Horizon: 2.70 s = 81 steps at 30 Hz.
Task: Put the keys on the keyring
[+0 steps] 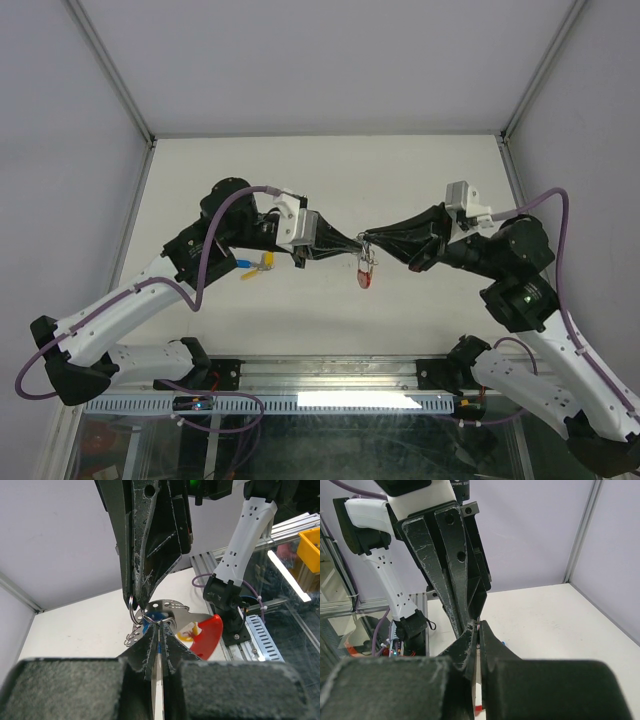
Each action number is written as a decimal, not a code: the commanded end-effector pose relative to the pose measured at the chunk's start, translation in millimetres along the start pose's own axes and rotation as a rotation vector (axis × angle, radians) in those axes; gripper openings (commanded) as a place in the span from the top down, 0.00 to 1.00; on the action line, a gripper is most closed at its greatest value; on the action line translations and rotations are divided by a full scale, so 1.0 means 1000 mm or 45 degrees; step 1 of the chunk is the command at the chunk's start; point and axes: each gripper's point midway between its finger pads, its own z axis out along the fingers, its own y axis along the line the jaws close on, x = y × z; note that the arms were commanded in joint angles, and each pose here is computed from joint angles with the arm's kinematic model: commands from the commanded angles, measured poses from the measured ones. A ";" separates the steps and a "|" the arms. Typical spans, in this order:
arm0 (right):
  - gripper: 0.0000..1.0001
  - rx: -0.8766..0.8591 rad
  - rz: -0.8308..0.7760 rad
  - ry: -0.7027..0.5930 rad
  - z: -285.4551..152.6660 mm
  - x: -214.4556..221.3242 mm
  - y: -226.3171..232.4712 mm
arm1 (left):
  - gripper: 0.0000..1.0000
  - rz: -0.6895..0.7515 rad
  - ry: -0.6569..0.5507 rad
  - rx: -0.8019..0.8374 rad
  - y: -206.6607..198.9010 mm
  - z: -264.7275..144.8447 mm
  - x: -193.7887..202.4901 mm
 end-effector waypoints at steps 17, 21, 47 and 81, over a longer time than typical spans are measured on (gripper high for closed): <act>1.00 0.009 -0.101 -0.038 -0.004 -0.022 0.003 | 1.00 0.083 -0.061 -0.117 0.009 -0.011 -0.023; 1.00 0.067 -0.114 -0.073 -0.009 -0.032 -0.001 | 0.92 0.084 -0.061 -0.122 0.008 -0.012 -0.023; 1.00 0.621 0.082 0.588 -0.036 0.065 -0.083 | 0.64 -0.381 0.029 -0.692 0.108 -0.062 0.045; 1.00 0.604 0.567 1.207 0.023 0.291 -0.143 | 0.21 -0.721 0.217 -1.365 0.131 -0.177 0.137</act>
